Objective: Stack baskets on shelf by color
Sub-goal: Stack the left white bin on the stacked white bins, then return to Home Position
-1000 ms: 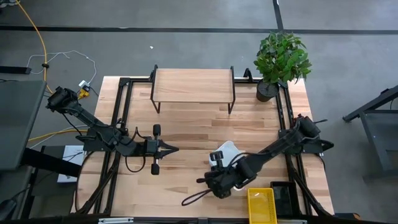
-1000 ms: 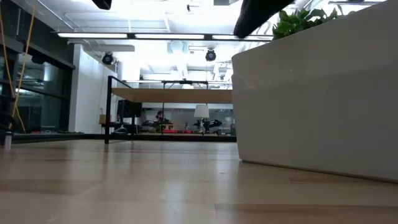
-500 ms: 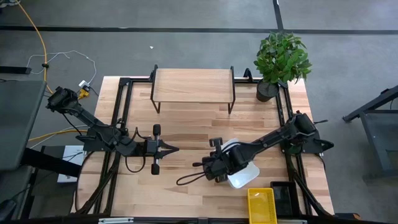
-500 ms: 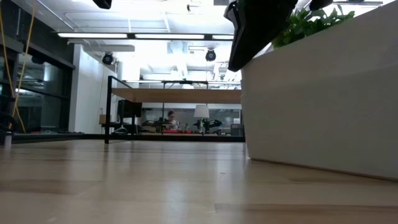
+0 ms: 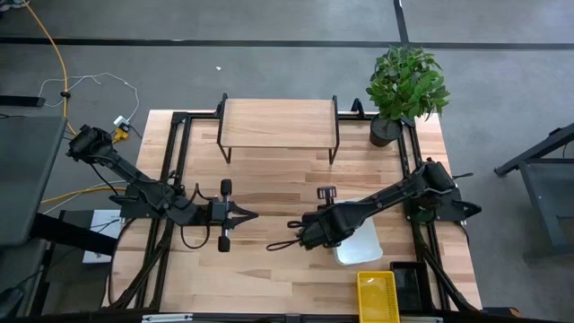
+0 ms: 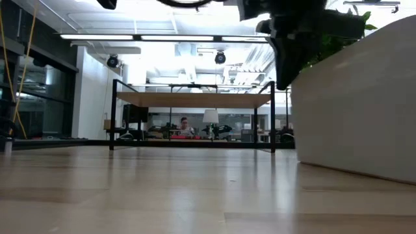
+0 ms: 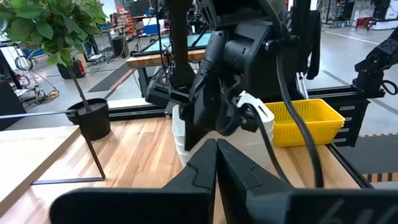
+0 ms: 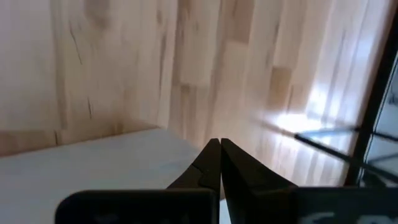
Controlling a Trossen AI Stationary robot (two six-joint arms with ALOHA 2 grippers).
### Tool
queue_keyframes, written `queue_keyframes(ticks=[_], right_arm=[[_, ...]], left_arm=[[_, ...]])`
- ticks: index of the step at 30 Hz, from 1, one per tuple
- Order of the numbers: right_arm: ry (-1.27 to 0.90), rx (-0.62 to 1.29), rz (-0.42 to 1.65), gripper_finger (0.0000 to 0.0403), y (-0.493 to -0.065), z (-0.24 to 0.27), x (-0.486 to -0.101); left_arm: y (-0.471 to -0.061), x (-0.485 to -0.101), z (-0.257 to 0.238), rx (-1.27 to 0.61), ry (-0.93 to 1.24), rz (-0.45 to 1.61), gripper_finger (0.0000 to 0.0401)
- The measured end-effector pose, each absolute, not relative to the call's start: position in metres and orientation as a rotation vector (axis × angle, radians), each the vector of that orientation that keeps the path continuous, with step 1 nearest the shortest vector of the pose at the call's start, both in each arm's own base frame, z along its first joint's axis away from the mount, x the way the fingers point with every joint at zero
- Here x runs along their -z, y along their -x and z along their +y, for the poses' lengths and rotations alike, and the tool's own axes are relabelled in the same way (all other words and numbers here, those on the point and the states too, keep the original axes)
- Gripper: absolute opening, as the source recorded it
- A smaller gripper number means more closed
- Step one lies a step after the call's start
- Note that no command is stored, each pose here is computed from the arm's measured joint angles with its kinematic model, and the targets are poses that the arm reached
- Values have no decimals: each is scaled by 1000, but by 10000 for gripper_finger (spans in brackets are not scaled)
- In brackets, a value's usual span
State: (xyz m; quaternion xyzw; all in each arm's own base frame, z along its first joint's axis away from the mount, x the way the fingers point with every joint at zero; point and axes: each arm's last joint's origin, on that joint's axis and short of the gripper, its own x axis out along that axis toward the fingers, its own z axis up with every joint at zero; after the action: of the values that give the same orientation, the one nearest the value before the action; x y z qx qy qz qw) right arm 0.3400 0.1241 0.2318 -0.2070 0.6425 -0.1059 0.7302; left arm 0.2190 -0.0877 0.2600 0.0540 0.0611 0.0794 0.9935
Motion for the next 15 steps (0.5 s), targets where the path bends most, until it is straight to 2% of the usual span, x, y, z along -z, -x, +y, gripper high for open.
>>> queue_keyframes(ticks=[7, 15], right_arm=[[416, 310, 1398, 0, -326, 118, -252], [322, 360, 1199, 0, -294, 115, -285]], left_arm=[[-219, -259, -88, -159, -112, 129, 0], [-219, -259, -88, -158, -112, 129, 0]])
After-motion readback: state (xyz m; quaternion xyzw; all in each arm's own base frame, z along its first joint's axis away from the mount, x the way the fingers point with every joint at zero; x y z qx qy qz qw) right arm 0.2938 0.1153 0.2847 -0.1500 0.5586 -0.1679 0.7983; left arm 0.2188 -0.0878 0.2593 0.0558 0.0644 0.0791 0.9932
